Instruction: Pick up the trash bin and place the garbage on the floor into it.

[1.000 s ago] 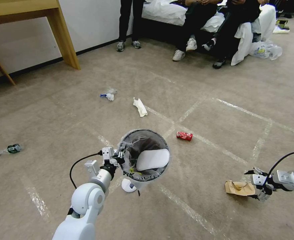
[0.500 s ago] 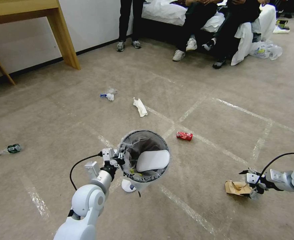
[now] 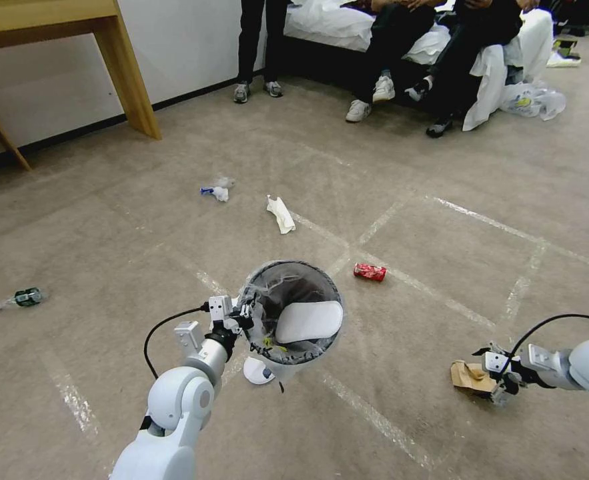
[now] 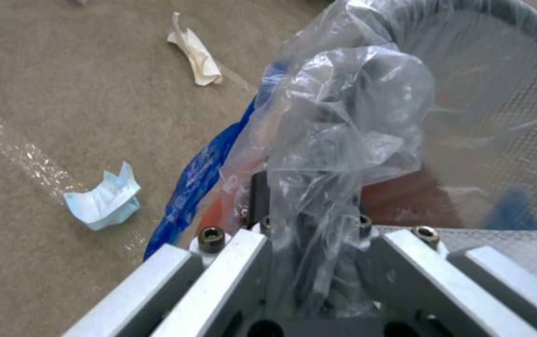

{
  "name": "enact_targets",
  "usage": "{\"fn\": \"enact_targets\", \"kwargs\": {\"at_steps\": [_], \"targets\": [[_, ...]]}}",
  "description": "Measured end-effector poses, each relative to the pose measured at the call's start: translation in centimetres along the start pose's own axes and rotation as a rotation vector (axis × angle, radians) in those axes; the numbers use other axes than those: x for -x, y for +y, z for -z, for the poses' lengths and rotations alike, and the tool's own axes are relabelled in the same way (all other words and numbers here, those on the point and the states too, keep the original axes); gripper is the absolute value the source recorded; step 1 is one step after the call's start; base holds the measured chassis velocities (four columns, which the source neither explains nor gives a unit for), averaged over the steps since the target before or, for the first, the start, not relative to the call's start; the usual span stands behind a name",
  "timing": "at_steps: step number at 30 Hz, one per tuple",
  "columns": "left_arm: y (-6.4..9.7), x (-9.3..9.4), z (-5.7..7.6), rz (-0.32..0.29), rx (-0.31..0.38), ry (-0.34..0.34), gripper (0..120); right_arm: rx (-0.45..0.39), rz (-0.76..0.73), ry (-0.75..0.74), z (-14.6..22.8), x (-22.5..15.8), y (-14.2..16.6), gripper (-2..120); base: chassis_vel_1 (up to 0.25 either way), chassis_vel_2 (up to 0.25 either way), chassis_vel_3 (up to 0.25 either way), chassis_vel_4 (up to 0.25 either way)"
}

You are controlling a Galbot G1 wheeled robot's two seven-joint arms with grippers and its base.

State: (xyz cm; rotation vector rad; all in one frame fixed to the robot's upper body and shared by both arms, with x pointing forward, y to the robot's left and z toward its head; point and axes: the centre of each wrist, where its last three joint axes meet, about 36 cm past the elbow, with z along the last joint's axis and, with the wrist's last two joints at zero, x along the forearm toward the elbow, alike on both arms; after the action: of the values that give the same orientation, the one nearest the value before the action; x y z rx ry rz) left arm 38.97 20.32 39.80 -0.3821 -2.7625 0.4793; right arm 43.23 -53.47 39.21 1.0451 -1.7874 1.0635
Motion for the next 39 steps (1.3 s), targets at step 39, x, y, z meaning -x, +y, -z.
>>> {"fn": "enact_targets", "kwargs": {"at_steps": [39], "targets": [[0.6, 1.6, -0.4, 0.003, -0.006, 0.019, 1, 0.088, 0.007, 0.006, -2.6, 6.7, 0.0, 100, 0.000, 0.000, 0.000, 0.000]]}}
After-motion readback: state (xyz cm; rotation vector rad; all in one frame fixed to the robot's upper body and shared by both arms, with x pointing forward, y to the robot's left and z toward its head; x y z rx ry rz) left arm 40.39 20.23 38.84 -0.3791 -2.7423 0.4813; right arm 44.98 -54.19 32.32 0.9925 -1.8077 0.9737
